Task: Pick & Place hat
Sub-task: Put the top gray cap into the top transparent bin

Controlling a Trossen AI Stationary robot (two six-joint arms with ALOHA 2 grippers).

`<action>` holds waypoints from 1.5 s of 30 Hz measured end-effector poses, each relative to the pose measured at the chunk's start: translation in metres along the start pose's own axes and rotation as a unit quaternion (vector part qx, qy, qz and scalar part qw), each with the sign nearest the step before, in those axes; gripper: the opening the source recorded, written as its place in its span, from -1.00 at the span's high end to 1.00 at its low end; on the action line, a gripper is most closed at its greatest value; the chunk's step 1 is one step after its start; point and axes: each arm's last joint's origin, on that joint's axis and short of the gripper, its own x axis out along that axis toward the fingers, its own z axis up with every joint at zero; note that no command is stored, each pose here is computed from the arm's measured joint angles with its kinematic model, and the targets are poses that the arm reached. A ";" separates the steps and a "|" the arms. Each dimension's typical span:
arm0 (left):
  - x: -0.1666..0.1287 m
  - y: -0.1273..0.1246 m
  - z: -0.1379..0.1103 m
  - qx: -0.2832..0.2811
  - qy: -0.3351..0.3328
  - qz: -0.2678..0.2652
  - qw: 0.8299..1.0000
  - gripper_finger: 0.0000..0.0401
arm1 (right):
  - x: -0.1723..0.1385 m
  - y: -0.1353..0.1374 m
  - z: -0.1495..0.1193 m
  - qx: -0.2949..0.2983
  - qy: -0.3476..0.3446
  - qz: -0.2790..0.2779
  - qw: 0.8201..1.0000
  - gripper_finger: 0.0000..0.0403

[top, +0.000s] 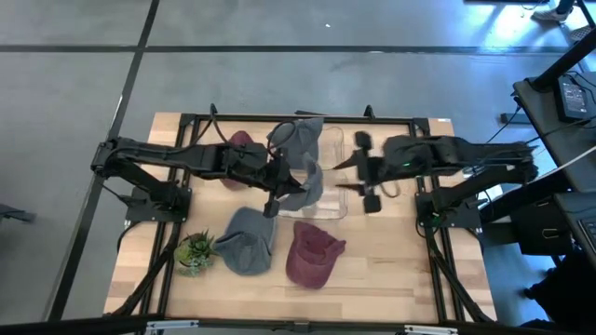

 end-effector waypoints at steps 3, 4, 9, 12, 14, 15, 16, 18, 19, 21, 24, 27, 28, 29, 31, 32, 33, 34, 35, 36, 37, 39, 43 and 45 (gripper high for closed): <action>0.000 0.000 -0.001 -0.008 0.009 0.000 1.000 0.98 | 0.023 0.003 0.009 -0.030 0.012 0.029 0.999 0.05; 0.000 0.000 -0.002 -0.011 0.012 0.000 1.000 0.98 | 0.031 0.003 0.013 -0.043 0.015 0.037 0.998 0.05; 0.000 0.000 -0.005 -0.022 0.031 -0.008 0.999 0.98 | 0.065 0.005 0.024 -0.073 0.057 0.055 0.994 0.05; 0.000 -0.002 -0.005 -0.021 0.030 -0.020 0.999 0.98 | 0.079 0.005 0.028 -0.071 0.089 0.063 0.991 0.05; 0.000 -0.004 -0.005 -0.020 0.030 -0.023 0.999 0.98 | 0.086 0.003 0.031 -0.061 0.107 0.065 0.990 0.05; 0.000 -0.004 -0.005 -0.020 0.030 -0.024 0.999 0.98 | 0.089 0.003 0.032 -0.054 0.115 0.065 0.990 0.05; 0.000 -0.006 -0.005 -0.019 0.031 -0.027 0.999 0.98 | 0.092 0.003 0.032 -0.048 0.124 0.066 0.989 0.05; 0.000 -0.007 -0.006 -0.016 0.035 -0.033 0.999 0.98 | 0.097 0.002 0.033 -0.043 0.140 0.067 0.987 0.08; 0.000 -0.008 -0.007 -0.014 0.037 -0.035 0.999 0.98 | 0.097 0.002 0.034 -0.041 0.146 0.071 0.986 0.10; 0.000 -0.009 -0.007 -0.013 0.037 -0.034 0.999 0.98 | 0.097 0.001 0.035 -0.031 0.154 0.088 0.984 0.20; 0.000 -0.009 -0.007 -0.010 0.037 -0.034 0.999 0.98 | 0.099 0.001 0.035 -0.027 0.162 0.098 0.982 0.41; 0.000 -0.009 -0.006 -0.009 0.036 -0.033 0.999 0.97 | 0.099 0.001 0.035 -0.029 0.163 0.098 0.981 0.72; 0.000 -0.009 -0.006 -0.009 0.036 -0.031 0.999 0.97 | 0.099 0.001 0.035 -0.029 0.162 0.098 0.981 0.84; 0.000 -0.008 -0.006 -0.007 0.036 -0.030 0.999 0.96 | 0.098 0.001 0.035 -0.030 0.162 0.098 0.981 0.91; 0.000 -0.009 -0.007 0.014 0.036 -0.033 0.999 0.94 | 0.097 0.001 0.035 -0.028 0.162 0.097 0.982 0.93; -0.001 -0.009 -0.006 0.026 0.036 -0.035 0.998 0.93 | 0.097 0.001 0.035 -0.024 0.162 0.094 0.982 0.92; -0.002 -0.009 -0.006 0.028 0.034 -0.033 0.998 0.92 | 0.097 0.000 0.035 -0.022 0.164 0.089 0.982 0.92; -0.002 -0.010 -0.005 0.027 0.031 -0.027 0.999 0.91 | 0.097 0.000 0.035 -0.022 0.168 0.083 0.982 0.92; -0.002 -0.010 -0.004 0.028 0.026 -0.021 0.999 0.91 | 0.096 0.000 0.034 -0.023 0.171 0.079 0.982 0.93; -0.004 -0.010 -0.003 0.030 0.022 -0.019 0.999 0.89 | 0.096 -0.001 0.034 -0.024 0.174 0.075 0.982 0.95; -0.007 -0.010 -0.003 0.035 0.020 -0.018 0.999 0.88 | 0.095 -0.001 0.034 -0.025 0.174 0.072 0.982 0.96; -0.010 -0.010 -0.001 0.037 0.014 -0.015 0.999 0.86 | 0.095 -0.001 0.034 -0.025 0.176 0.070 0.982 0.96; -0.015 -0.007 0.000 0.034 0.016 -0.008 0.999 0.79 | 0.095 -0.002 0.033 -0.025 0.180 0.068 0.981 0.96; -0.021 -0.004 0.001 0.029 0.017 -0.003 0.999 0.73 | 0.094 -0.004 0.033 -0.023 0.179 0.066 0.981 0.96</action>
